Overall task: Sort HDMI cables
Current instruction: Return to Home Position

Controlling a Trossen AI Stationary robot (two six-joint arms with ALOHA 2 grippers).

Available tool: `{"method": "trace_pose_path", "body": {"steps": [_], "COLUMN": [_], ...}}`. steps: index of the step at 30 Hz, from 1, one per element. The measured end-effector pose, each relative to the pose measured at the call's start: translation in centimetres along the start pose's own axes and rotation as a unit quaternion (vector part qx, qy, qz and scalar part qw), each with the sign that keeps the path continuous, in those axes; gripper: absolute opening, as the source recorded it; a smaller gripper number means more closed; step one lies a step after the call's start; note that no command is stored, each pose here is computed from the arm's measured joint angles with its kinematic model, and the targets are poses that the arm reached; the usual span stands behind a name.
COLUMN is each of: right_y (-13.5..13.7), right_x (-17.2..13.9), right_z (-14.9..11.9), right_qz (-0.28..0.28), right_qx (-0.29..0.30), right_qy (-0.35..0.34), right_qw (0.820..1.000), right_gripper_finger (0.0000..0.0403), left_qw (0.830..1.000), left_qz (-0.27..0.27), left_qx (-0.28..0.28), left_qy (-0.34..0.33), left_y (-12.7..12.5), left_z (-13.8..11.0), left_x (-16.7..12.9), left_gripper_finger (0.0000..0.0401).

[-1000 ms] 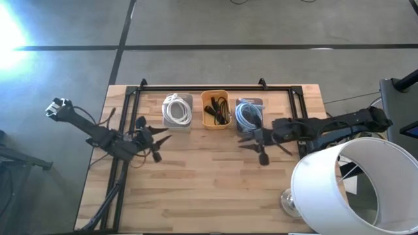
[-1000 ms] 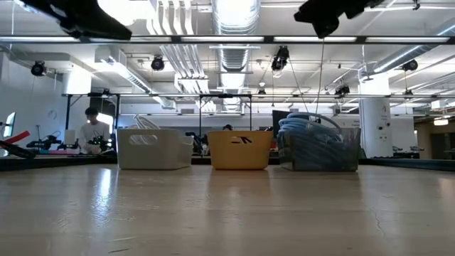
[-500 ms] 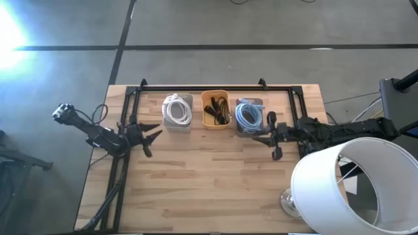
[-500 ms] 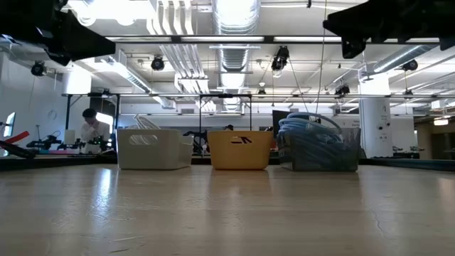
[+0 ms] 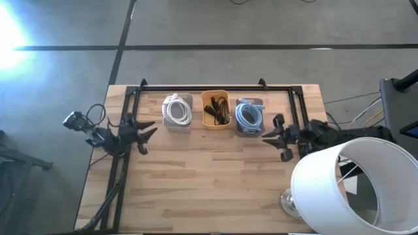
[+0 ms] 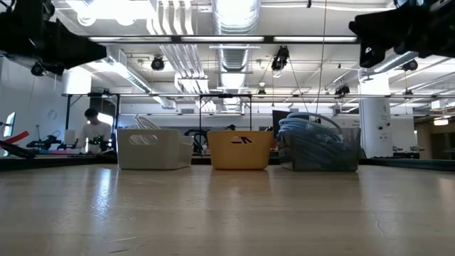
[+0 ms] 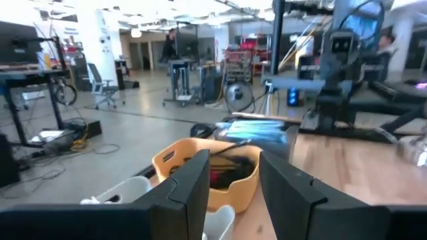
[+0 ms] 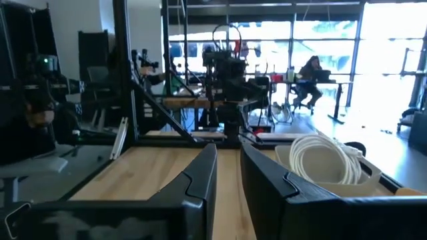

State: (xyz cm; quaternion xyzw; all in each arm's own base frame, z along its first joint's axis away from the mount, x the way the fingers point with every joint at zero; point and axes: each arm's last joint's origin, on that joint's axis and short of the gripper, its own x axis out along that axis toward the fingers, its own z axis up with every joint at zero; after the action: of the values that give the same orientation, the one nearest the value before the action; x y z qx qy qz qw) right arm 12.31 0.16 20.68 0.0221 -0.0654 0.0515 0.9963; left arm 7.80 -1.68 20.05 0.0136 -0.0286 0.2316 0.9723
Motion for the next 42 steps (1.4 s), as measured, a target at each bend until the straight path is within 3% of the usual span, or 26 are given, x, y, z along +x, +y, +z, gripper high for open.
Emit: {"method": "trace_pose_path", "body": {"steps": [13, 28, 42], "right_y": [0.1, 0.1, 0.0], "right_x": [-2.0, -2.5, -2.5], "right_z": [-1.9, -4.1, -4.4], "right_qz": [0.002, -0.008, -0.006], "right_qx": [0.017, 0.043, -0.031], "right_qy": [-0.021, 0.091, 0.106], "right_qw": [1.0, 0.995, 0.994], "right_gripper_finger": [0.0057, 0.0056, 0.0056], "left_qw": [1.0, 1.0, 0.999], "left_qz": [-0.004, 0.0, 0.0], "left_qx": [0.016, 0.024, 0.025], "left_qy": [0.022, 0.02, 0.021], "left_y": [-0.6, -0.7, -0.7], "left_z": [-2.8, -3.1, -3.2], "left_x": [0.2, 0.3, 0.3], "left_gripper_finger": [0.0133, 0.0133, 0.0133]}}
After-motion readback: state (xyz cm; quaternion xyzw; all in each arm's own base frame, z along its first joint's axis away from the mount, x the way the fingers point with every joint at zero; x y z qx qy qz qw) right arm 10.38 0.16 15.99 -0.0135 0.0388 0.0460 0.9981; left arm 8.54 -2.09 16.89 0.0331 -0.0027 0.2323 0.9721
